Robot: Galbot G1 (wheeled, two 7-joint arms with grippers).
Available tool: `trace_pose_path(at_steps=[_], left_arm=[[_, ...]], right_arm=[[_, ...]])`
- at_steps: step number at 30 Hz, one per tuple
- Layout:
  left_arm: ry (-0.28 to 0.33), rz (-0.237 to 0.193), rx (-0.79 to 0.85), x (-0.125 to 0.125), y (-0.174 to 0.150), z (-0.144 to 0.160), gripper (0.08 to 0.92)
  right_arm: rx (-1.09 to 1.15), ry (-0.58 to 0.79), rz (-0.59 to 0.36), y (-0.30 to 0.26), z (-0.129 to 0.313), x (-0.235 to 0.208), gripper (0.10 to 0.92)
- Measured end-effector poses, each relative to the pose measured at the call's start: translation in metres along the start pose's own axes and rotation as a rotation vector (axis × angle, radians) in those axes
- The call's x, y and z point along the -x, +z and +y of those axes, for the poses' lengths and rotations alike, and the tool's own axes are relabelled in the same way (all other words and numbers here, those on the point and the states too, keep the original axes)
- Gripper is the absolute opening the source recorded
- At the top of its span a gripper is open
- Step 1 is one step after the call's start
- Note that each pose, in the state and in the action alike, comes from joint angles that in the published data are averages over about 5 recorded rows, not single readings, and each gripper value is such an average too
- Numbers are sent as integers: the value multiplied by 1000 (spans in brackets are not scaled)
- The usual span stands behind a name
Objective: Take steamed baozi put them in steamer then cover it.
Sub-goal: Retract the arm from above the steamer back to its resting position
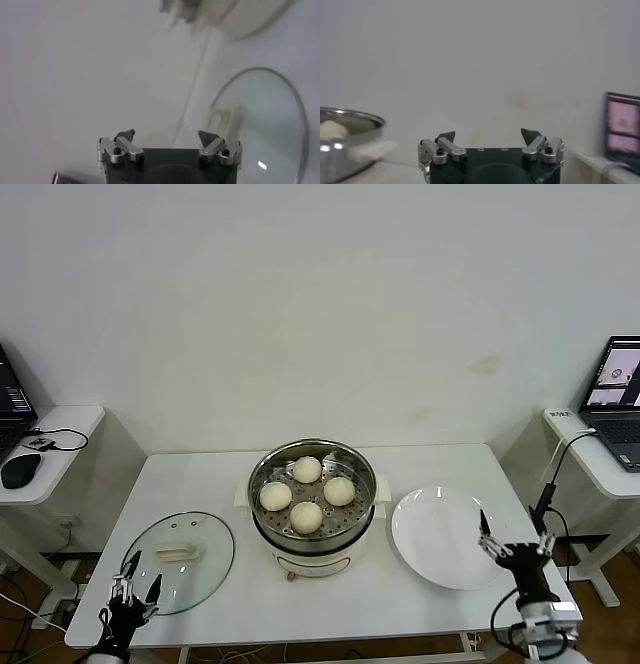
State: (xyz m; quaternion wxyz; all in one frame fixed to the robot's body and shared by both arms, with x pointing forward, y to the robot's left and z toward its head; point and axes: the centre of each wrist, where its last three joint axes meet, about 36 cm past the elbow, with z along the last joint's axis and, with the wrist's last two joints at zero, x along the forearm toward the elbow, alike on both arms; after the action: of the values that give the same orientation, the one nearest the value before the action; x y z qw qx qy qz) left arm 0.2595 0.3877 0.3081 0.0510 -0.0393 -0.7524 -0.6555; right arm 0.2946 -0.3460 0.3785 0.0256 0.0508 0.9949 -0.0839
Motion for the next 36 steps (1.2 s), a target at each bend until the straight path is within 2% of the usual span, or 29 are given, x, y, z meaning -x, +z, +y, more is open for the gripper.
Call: trace_pose_path(at_steps=[7, 18, 36], left_arm=[[29, -7, 74, 24, 9, -9, 823], [40, -6, 138, 62, 18, -13, 823], [40, -4, 163, 105, 16, -13, 823]], right_arm=[[-13, 49, 32, 8, -6, -19, 823], [-31, 98, 71, 19, -10, -39, 823], [-57, 119, 101, 30, -12, -51, 823]])
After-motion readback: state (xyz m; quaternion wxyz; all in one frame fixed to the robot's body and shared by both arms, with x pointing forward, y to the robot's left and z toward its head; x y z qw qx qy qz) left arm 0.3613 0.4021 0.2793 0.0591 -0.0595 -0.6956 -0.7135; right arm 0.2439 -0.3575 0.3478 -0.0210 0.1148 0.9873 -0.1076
